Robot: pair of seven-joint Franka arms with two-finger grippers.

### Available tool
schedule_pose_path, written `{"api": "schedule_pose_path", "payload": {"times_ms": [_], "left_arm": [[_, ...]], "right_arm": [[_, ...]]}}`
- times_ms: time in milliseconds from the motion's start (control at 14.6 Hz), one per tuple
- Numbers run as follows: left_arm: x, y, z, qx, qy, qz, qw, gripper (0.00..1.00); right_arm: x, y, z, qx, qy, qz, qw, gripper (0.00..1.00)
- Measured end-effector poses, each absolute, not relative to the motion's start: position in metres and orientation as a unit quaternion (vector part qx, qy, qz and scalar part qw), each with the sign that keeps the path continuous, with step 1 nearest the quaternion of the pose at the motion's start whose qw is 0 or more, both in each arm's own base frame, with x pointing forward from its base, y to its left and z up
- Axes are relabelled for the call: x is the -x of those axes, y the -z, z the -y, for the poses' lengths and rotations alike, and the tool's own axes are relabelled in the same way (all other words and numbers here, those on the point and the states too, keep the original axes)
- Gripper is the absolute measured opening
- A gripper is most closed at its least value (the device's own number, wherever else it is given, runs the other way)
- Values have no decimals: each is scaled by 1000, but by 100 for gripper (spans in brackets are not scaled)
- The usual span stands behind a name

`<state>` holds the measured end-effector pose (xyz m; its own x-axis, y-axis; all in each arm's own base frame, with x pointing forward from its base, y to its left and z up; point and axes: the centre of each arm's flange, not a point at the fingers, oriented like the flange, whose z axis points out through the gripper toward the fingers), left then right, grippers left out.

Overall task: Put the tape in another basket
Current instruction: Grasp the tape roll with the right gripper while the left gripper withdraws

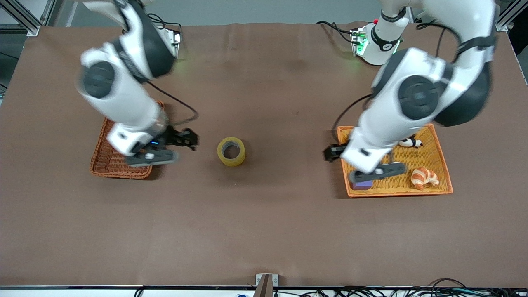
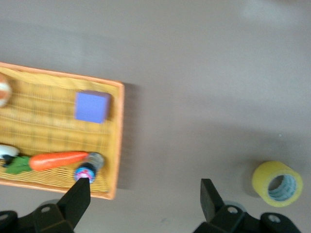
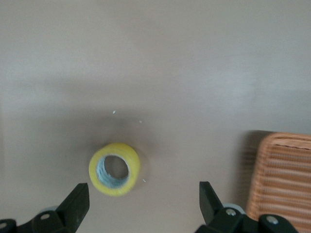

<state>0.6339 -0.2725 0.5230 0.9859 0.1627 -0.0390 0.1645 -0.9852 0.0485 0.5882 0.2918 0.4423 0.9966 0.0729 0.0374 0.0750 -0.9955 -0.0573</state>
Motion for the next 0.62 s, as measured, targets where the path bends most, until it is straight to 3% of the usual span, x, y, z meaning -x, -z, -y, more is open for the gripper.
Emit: {"api": "schedule_pose_path", "payload": {"times_ms": [274,617], "left_arm": [[-621,-568,196,-999,-8,-45,12,100],[-589,-609,133,-999,-20,-25,36,100]], "right_arm": [[-555,-321,-348,998,-2,69,9,100],[-536,-241,-360,994,-27,106,-12,100]]}}
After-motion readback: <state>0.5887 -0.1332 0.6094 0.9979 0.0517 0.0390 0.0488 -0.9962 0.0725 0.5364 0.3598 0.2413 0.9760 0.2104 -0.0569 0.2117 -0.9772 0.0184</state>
